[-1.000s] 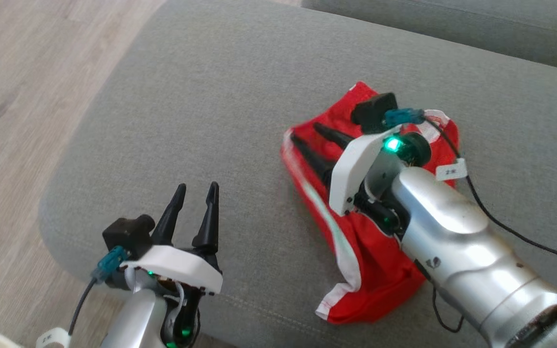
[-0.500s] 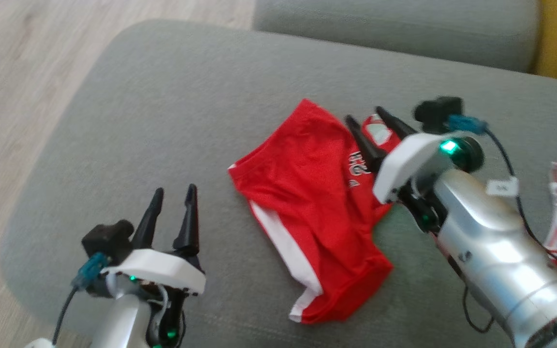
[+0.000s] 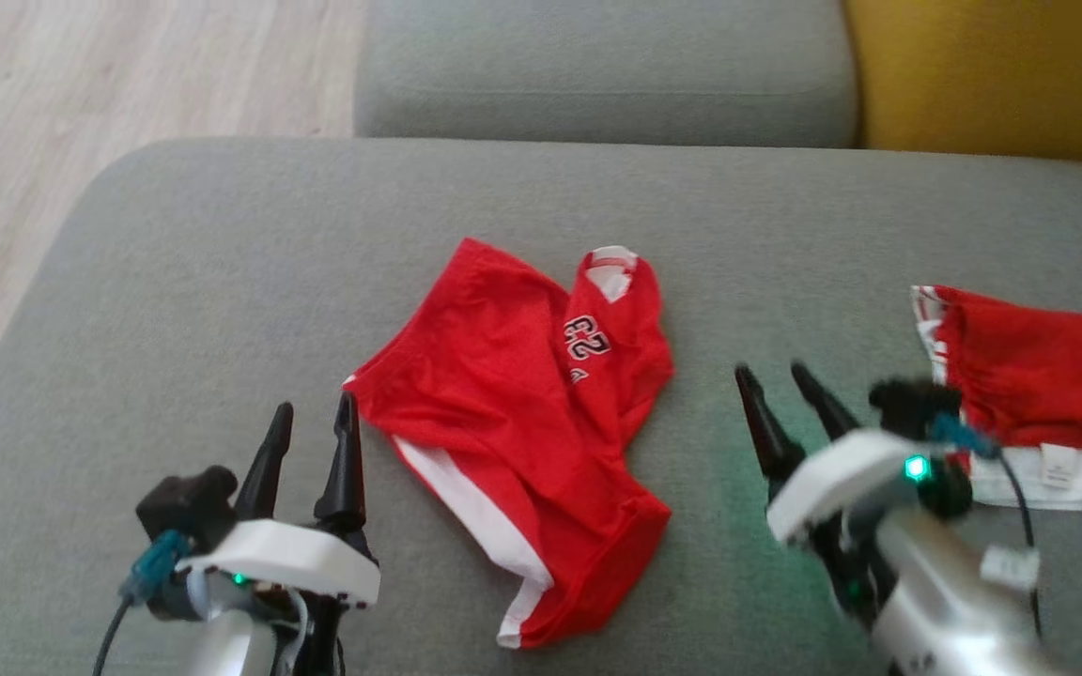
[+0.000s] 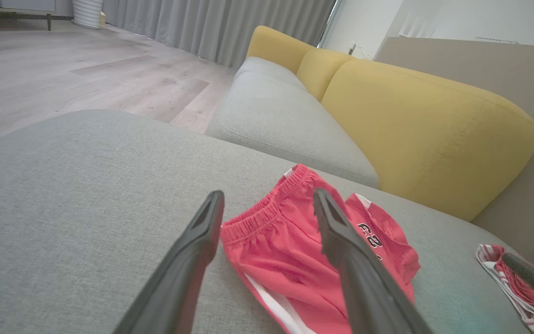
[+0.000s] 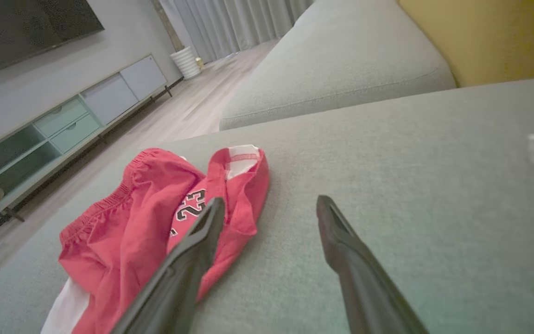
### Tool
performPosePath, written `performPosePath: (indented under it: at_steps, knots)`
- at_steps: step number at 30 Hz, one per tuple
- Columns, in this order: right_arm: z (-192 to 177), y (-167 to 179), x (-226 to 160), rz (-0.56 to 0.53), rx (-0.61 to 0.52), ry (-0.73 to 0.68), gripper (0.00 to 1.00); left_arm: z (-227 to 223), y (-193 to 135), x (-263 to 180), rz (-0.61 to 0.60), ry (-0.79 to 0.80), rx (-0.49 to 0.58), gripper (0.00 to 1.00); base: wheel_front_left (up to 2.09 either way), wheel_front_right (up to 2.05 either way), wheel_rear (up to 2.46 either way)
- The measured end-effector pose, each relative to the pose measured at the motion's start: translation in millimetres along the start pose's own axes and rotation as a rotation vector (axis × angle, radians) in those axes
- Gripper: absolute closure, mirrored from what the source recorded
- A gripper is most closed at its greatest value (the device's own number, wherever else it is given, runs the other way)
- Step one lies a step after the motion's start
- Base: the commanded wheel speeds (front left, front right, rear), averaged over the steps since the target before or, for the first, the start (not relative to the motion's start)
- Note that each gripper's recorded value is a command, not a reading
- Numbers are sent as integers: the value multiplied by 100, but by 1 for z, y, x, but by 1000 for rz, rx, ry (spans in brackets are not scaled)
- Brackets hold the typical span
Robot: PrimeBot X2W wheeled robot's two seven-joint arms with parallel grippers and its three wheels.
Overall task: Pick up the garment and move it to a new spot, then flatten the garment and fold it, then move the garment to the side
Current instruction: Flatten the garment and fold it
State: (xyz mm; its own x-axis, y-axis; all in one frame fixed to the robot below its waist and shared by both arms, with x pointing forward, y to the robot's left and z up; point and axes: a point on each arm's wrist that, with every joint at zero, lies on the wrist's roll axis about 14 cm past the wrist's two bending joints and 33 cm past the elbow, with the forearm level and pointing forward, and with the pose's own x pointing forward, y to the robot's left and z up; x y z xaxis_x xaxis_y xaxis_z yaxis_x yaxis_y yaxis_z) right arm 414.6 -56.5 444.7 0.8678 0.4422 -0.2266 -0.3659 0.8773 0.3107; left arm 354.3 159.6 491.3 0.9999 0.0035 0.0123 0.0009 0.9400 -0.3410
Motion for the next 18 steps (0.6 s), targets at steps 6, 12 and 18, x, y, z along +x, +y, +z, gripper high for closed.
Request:
performPosePath:
  at_steps: [6, 12, 18]
  knots:
    - [-30, -8, -33, -74, 88, 0, 0, -8, -9, -3, -27, 23, -3, 0, 0, 0, 0]
    - [-22, -4, -37, -62, 44, -4, 0, -10, -12, -1, -35, 30, -3, 0, 0, 0, 0]
    - [-37, 35, -37, 54, -9, 113, 0, -13, -8, -2, -24, 37, -3, 0, 0, 0, 0]
